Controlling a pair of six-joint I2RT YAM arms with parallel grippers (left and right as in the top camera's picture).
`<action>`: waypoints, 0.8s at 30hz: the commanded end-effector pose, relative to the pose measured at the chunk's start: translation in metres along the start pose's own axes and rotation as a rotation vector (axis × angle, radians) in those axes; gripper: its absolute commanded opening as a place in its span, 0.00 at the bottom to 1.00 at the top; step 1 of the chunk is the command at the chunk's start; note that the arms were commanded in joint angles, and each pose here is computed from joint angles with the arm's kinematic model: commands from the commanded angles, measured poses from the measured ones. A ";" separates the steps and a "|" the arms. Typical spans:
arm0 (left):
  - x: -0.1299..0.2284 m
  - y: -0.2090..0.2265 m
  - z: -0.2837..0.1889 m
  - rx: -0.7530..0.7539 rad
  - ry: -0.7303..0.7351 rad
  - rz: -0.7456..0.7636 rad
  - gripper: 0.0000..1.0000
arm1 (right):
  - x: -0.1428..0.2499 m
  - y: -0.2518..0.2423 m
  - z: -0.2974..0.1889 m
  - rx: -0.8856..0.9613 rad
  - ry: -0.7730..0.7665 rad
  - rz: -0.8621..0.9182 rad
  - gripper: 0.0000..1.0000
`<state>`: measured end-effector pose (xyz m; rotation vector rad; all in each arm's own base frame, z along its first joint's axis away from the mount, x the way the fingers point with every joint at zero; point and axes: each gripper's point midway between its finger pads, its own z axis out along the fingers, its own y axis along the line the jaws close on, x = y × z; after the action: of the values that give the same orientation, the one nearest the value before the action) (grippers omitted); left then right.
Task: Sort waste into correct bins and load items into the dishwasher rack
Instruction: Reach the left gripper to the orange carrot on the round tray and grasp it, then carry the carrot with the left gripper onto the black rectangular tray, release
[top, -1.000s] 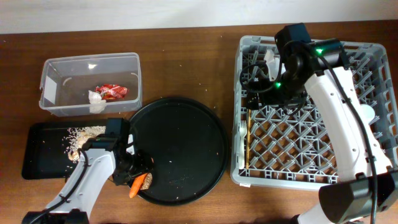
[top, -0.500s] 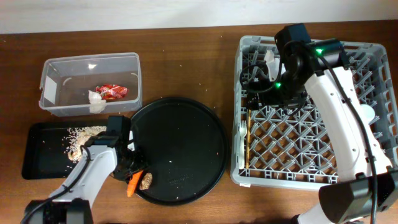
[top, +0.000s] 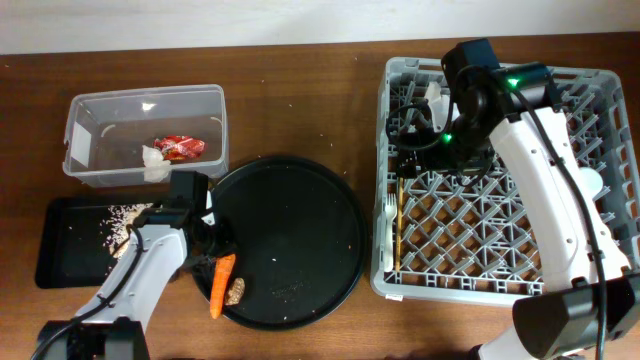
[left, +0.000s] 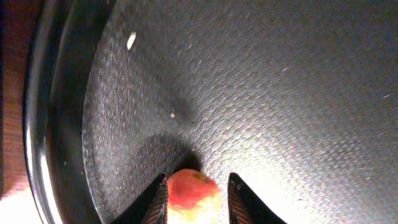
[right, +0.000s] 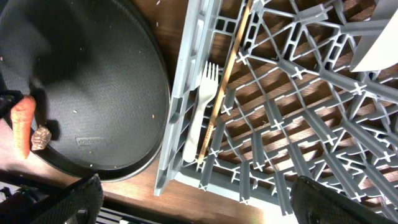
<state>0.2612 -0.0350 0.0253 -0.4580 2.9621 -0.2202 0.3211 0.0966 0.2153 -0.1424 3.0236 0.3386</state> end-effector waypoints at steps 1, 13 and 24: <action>0.000 0.004 -0.002 -0.025 0.012 0.005 0.40 | 0.001 -0.001 0.003 0.006 0.009 0.007 1.00; 0.044 0.033 0.009 -0.137 0.151 -0.008 0.51 | 0.001 -0.001 0.003 0.006 0.009 0.006 1.00; 0.032 0.027 0.013 -0.108 0.095 -0.003 0.29 | 0.001 -0.001 0.003 0.006 0.009 0.007 0.99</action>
<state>0.2274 -0.0217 0.0082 -0.4698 3.0729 -0.0867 0.3211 0.0966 0.2153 -0.1430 3.0235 0.3386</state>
